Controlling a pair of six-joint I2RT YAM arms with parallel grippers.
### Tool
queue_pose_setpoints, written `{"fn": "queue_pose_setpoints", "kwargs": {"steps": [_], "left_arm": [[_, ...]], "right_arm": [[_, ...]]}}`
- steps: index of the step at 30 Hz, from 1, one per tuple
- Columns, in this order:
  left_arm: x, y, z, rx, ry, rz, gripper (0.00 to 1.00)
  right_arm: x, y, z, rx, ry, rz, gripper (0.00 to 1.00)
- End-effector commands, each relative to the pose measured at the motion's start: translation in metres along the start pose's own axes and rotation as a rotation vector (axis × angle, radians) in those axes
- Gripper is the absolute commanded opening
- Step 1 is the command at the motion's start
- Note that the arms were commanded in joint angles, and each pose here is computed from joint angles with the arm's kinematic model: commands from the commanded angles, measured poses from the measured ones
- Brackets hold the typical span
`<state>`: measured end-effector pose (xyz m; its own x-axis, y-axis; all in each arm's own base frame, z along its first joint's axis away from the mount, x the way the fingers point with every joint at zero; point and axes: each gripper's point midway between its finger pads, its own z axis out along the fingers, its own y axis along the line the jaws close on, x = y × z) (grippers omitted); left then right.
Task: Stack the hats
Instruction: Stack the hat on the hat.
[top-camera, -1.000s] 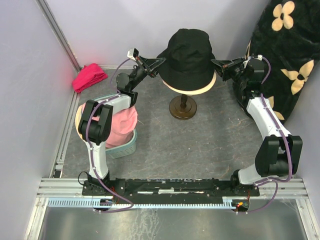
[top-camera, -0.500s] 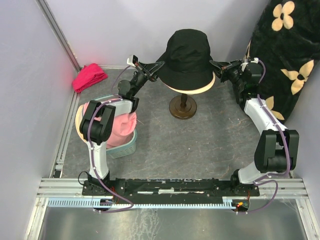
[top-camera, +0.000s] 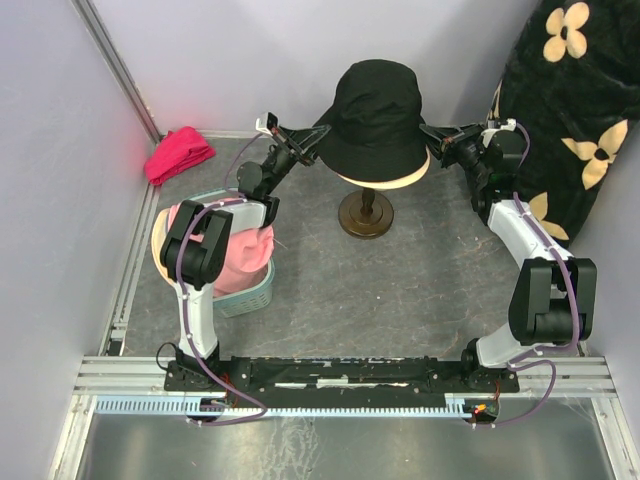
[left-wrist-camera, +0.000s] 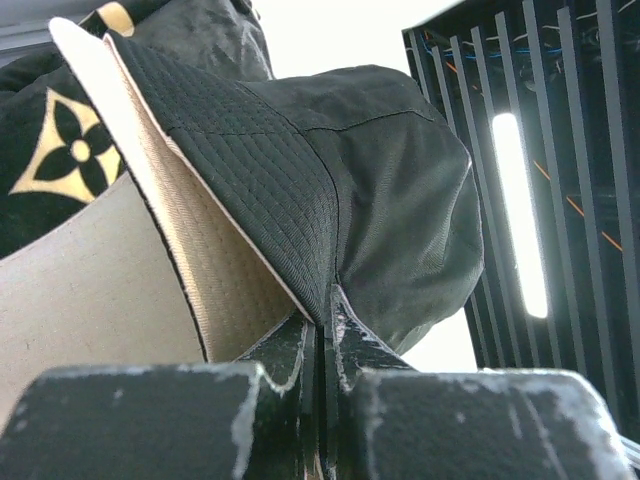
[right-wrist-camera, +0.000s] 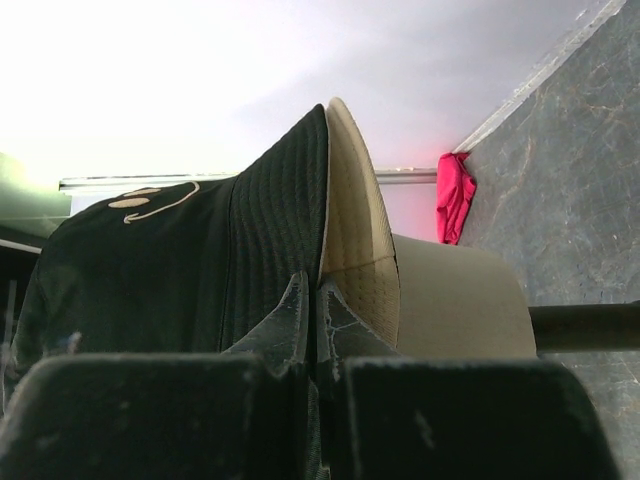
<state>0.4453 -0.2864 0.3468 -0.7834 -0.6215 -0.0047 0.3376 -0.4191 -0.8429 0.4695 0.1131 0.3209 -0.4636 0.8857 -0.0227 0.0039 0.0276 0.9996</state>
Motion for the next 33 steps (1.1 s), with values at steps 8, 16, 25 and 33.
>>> {"fn": "queue_pose_setpoints", "kwargs": {"steps": [8, 16, 25, 33], "left_arm": [[-0.001, 0.058, -0.024, -0.162, -0.022, -0.049, 0.03], [0.000, 0.072, -0.032, -0.235, -0.041, -0.057, 0.03], [-0.001, 0.082, -0.034, -0.300, -0.044, -0.056, 0.03], [0.000, 0.064, -0.019, -0.231, -0.012, -0.064, 0.03]], "right_arm": [[-0.007, -0.041, -0.007, 0.137, -0.020, 0.003, 0.02], [-0.003, -0.060, -0.013, 0.192, -0.007, 0.001, 0.02], [-0.001, -0.069, -0.016, 0.237, -0.004, -0.012, 0.02], [-0.005, -0.037, -0.014, 0.143, -0.022, -0.044, 0.02]]}}
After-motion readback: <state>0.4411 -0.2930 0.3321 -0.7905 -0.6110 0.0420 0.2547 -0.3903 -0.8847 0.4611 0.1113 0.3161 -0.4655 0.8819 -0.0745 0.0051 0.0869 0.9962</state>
